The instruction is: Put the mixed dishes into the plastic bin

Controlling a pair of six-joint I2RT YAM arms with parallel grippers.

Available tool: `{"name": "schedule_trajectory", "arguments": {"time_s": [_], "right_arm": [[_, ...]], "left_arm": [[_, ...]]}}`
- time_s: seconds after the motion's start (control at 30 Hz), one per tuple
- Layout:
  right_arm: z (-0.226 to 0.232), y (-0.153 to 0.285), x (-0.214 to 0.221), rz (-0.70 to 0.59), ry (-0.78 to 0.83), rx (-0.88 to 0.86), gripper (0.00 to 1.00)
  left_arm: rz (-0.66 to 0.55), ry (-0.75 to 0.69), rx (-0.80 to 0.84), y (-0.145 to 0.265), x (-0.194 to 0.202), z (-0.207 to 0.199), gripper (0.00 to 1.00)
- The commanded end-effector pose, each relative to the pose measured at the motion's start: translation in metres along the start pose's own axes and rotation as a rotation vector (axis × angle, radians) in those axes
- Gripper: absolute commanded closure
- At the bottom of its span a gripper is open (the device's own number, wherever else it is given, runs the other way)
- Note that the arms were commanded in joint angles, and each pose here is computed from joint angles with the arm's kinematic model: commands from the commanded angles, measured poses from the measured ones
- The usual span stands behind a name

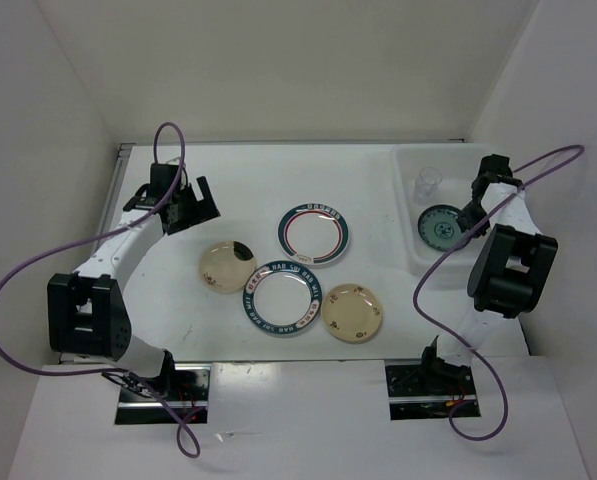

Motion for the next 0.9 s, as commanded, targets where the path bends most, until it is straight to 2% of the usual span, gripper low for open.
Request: {"name": "schedule_trajectory", "arguments": {"time_s": [0.0,0.17,0.3,0.4,0.47,0.6,0.67,0.77,0.87], "right_arm": [[-0.004,-0.003,0.0,-0.029,0.004,0.034,0.66],[-0.003,0.0,-0.001,-0.037,-0.008,0.029,0.59],[0.0,0.032,-0.019,-0.115,-0.034,-0.009,0.58],[0.019,0.091,-0.033,-0.217,0.003,-0.139,0.5],[0.044,0.146,-0.029,-0.306,0.059,-0.282,0.41],[0.092,0.214,0.017,-0.295,0.208,-0.59,0.39],[0.114,0.228,0.055,-0.244,0.29,-0.687,0.39],[0.134,0.23,0.103,-0.124,0.369,-0.808,0.39],[0.147,0.212,0.136,-0.017,0.422,-0.854,0.39]], "left_arm": [[-0.049,-0.011,0.033,0.011,-0.007,-0.005,0.0],[-0.04,-0.011,0.03,0.009,-0.003,-0.004,0.0],[-0.049,-0.011,0.033,0.009,-0.005,-0.004,0.0],[-0.045,-0.012,0.042,0.009,-0.005,-0.005,0.0],[-0.041,-0.012,0.052,0.008,-0.003,-0.006,0.0],[-0.025,-0.023,0.101,0.005,0.001,-0.012,0.0],[-0.028,-0.025,0.127,0.002,-0.001,-0.015,0.0],[0.002,-0.026,0.187,-0.008,0.003,-0.023,0.03],[0.005,-0.021,0.27,-0.014,-0.002,-0.036,0.15]]}}
Point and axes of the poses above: each gripper's point midway between its finger pads, its own y axis back along the fingers, its own z axis along the line the jaws close on, x = y × z, the point moved 4 cm from there along y, back along the fingers, and after that the axes turned 4 degrees about -y, right-handed, at the moved point
